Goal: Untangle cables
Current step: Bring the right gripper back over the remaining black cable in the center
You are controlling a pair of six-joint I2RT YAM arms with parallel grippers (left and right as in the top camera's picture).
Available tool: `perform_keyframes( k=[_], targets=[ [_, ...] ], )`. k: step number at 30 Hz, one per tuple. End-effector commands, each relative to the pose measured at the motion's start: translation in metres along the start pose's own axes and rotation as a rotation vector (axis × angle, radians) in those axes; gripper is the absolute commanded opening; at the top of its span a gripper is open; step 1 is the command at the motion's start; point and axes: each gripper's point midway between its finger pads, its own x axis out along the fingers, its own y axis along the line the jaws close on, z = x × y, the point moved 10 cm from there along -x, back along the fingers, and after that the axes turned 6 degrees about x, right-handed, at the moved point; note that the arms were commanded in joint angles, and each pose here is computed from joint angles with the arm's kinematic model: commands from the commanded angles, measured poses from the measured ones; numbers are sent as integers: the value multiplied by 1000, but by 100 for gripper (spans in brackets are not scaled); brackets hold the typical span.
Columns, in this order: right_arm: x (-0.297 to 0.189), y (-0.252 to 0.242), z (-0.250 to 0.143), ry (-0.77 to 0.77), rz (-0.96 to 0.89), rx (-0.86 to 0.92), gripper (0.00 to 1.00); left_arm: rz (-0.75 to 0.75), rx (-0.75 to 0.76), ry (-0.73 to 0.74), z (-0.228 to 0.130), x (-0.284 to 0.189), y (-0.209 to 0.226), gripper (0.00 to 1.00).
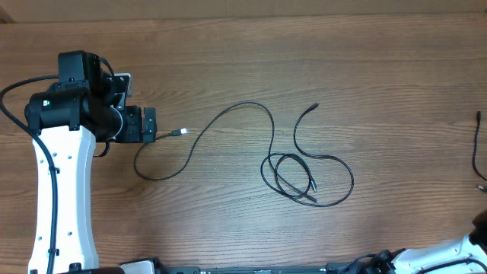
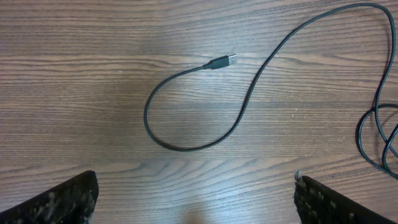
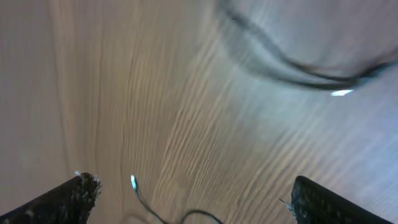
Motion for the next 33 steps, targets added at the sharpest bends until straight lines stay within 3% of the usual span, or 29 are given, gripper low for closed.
perform_keyframes(
  k=[1, 10, 19, 33],
  targets=[
    [19, 37, -18, 68, 27, -189, 98, 2, 28, 3, 0, 2, 0, 100],
    [79, 134, -107, 270, 51, -737, 98, 3, 26, 3, 0, 2, 0, 100],
    [119, 200, -210, 368, 157, -1261, 100, 2, 28, 2, 0, 2, 0, 100],
    [164, 241, -320, 447, 286, -1566, 100, 3, 27, 2, 0, 2, 0, 100]
  ],
)
